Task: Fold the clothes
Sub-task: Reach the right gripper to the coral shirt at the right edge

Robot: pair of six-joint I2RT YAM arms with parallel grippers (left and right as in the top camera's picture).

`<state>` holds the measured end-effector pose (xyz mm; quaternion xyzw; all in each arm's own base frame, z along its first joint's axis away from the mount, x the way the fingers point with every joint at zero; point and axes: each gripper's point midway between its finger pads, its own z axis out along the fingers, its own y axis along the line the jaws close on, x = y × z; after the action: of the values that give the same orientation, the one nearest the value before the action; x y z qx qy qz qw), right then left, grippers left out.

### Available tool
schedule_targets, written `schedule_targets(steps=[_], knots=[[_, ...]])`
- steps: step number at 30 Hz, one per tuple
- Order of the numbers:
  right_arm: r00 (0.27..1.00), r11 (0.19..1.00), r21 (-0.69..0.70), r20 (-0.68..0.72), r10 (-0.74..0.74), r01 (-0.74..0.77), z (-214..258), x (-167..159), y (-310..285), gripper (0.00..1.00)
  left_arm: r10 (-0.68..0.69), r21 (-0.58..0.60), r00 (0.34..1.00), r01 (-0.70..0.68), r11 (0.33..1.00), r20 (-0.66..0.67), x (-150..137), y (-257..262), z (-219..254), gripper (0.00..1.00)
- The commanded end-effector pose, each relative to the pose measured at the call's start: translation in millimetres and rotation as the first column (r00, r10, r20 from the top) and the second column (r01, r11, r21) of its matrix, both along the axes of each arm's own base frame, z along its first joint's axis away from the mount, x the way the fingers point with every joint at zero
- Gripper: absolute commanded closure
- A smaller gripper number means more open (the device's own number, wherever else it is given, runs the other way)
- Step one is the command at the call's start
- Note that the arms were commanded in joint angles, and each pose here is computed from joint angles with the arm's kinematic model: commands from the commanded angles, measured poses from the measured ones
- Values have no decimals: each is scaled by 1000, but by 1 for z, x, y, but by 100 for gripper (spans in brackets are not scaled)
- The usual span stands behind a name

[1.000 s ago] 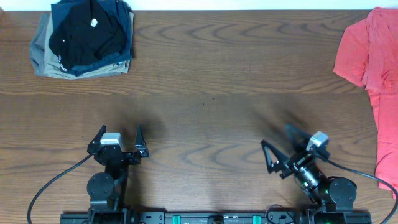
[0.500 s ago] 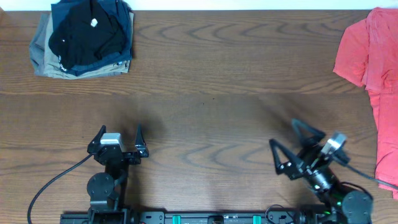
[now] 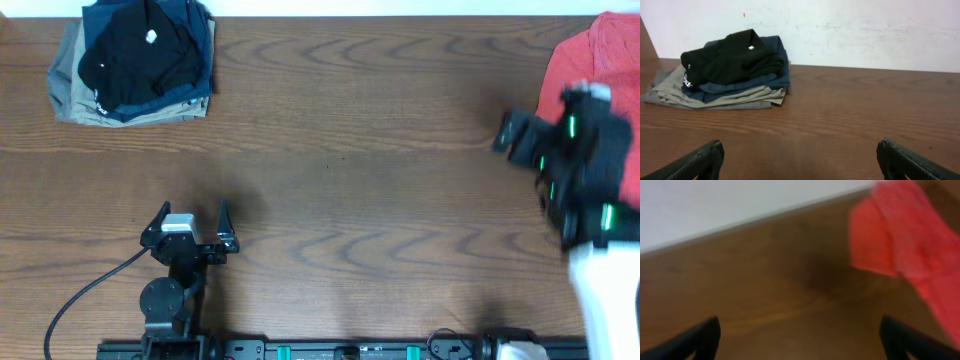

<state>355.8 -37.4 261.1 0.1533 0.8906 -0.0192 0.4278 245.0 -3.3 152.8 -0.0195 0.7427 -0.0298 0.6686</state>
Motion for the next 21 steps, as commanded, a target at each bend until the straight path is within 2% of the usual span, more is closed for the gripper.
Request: schedule_targets(steps=[1, 5, 10, 18, 21], knots=[[988, 996, -90, -155, -6, -8, -4, 46, -28, 1, -11, 4, 999, 11, 1000, -44, -1, -2, -15, 2], [939, 994, -111, -341, -40, 1, -22, 88, -52, 1, -11, 4, 999, 11, 1000, -44, -1, -2, -15, 2], [909, 984, -180, -410, -73, -2, -49, 128, -76, 1, -11, 4, 999, 11, 1000, -44, -1, -2, -15, 2], [852, 984, -173, -510, -120, 35, -140, 156, -121, 1, -11, 4, 999, 11, 1000, -44, -1, -2, -15, 2], [840, 987, -148, -526, -133, 64, -170, 159, -141, 6, -11, 4, 999, 11, 1000, -44, -1, -2, -15, 2]])
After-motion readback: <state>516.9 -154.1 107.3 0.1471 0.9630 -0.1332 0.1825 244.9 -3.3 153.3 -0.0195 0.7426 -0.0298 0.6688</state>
